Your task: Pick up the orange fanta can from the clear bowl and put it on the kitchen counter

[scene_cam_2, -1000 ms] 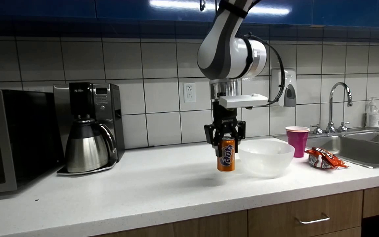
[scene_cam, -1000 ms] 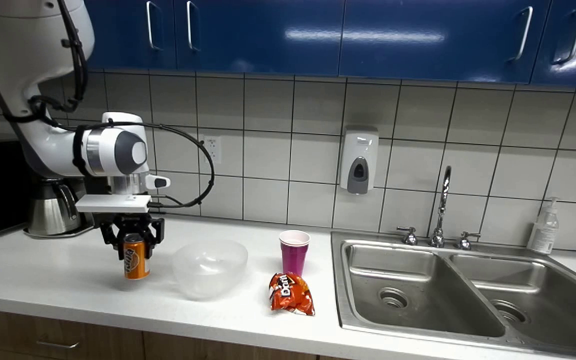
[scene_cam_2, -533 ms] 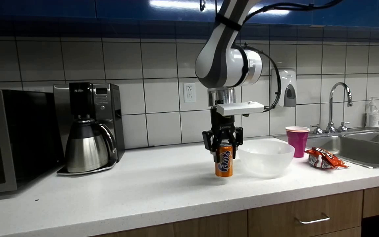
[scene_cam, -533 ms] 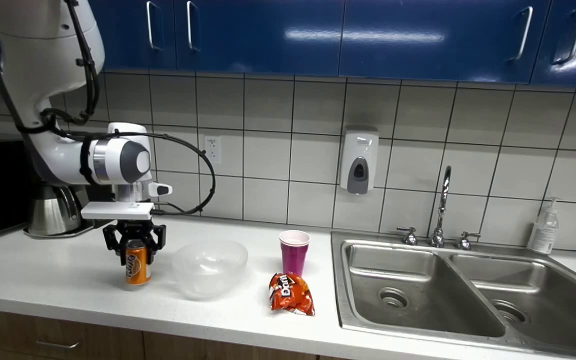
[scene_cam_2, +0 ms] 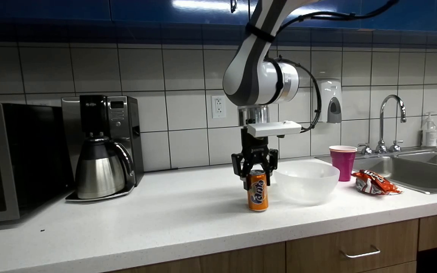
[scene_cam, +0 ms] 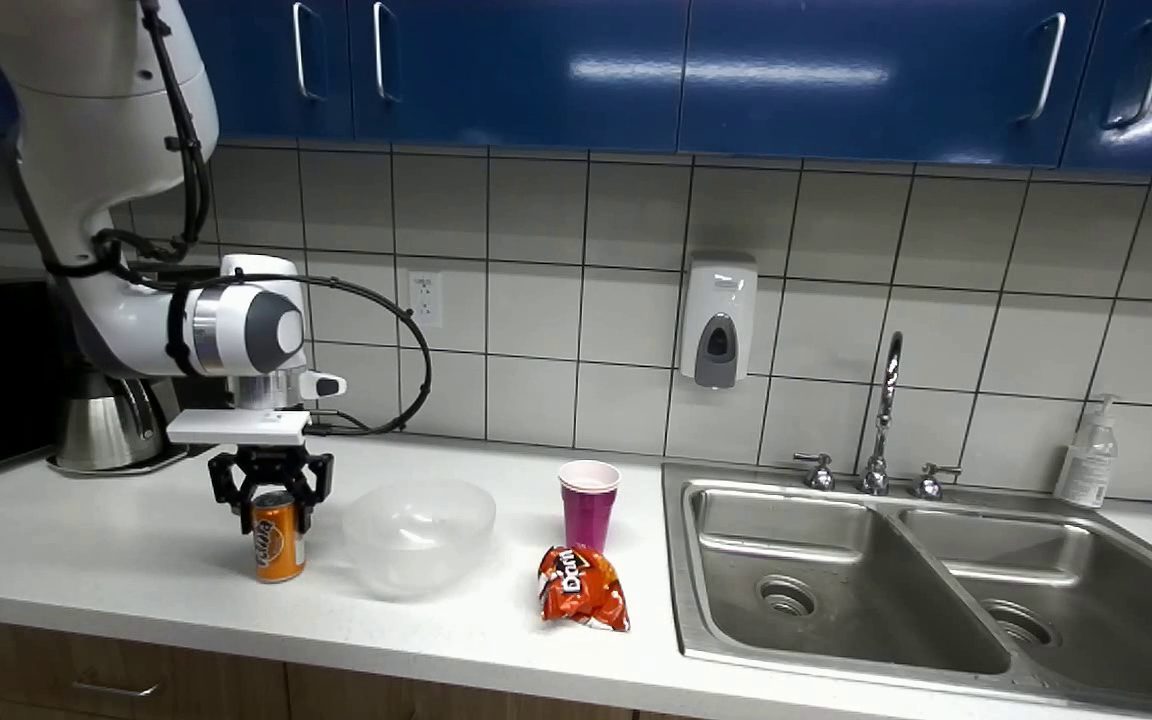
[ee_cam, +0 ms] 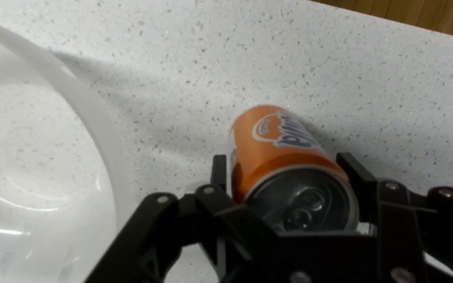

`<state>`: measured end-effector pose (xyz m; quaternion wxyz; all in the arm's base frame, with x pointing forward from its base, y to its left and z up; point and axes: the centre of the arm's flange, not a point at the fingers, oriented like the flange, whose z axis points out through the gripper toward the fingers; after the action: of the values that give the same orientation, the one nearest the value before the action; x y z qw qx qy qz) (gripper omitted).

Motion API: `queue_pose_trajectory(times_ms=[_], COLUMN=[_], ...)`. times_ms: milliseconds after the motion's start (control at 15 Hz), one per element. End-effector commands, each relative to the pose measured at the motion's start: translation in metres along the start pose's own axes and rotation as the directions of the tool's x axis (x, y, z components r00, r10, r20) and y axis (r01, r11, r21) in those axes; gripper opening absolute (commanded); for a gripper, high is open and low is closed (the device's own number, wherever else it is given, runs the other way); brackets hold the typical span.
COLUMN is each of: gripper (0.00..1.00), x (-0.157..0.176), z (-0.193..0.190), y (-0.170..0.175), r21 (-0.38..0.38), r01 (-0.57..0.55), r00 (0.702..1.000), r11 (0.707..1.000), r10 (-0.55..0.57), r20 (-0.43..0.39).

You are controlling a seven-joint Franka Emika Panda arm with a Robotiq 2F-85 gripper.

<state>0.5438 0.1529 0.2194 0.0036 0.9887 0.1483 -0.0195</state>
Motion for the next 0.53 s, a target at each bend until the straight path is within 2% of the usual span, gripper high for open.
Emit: queue_pose_trajectory(times_ms=[0, 467], gripper=[0.99, 1.00], x=[0.008, 0.012], z=[-0.012, -0.047], y=[-0.004, -0.003], r21=[0.008, 0.005], r01=[-0.009, -0.011], r00=[1.000, 0.998], r11=[1.000, 1.000], r10=[0.009, 0.011], r20=[-0.015, -0.060])
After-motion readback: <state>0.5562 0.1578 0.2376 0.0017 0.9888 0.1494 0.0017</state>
